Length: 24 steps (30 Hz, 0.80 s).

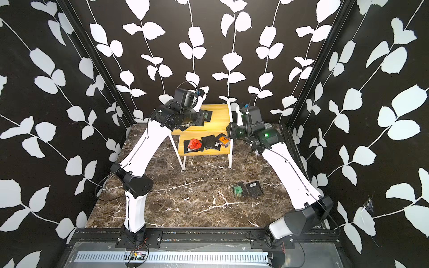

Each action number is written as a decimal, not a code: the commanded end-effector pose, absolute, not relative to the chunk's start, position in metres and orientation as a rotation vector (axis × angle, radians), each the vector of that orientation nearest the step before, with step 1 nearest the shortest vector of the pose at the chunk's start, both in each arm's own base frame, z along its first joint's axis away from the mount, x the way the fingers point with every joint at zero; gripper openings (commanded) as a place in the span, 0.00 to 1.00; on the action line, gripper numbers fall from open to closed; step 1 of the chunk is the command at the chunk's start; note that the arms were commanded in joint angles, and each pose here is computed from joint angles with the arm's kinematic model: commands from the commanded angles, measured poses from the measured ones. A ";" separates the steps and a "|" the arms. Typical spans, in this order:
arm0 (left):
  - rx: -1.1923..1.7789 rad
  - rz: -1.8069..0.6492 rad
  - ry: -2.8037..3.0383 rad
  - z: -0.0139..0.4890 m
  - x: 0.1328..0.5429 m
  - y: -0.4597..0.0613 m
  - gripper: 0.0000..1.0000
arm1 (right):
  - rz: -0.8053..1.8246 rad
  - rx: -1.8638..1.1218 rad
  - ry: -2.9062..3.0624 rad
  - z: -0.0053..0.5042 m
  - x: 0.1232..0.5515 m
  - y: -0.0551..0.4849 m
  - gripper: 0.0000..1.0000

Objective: Remove the tea bags from the shelf
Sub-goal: Pick up the tea bag from the shelf.

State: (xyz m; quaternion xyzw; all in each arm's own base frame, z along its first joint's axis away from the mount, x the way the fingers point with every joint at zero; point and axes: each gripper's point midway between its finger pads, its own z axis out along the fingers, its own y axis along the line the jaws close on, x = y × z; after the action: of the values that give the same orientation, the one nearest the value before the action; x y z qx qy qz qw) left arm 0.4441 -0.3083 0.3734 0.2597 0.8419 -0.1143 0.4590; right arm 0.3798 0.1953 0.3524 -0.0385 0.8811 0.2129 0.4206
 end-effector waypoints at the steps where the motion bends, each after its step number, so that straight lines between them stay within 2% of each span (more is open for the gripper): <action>1: 0.639 -0.294 2.039 0.390 0.439 -0.308 0.10 | 0.548 -0.085 2.163 0.362 0.380 0.193 0.46; 3: 0.626 -0.296 2.021 0.397 0.438 -0.307 0.29 | 0.552 -0.089 2.162 0.363 0.380 0.194 0.46; 4: 0.620 -0.297 2.010 0.401 0.438 -0.306 0.35 | 0.550 -0.088 2.164 0.362 0.381 0.194 0.46; 11: 0.574 -0.254 1.953 0.422 0.442 -0.295 0.63 | 0.556 -0.086 2.165 0.363 0.381 0.194 0.46; 16: 0.521 -0.305 2.025 0.406 0.450 -0.285 0.71 | 0.557 -0.088 2.166 0.362 0.380 0.195 0.46; 24: 0.519 -0.382 2.098 0.382 0.456 -0.293 0.75 | 0.562 -0.087 2.169 0.361 0.381 0.196 0.46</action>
State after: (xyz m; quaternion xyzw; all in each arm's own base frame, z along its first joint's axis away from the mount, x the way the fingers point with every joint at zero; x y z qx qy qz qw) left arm 0.4613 -0.2877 0.3817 0.2110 0.8483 -0.1332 0.4670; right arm 0.3799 0.1960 0.3531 -0.0392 0.8802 0.2152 0.4212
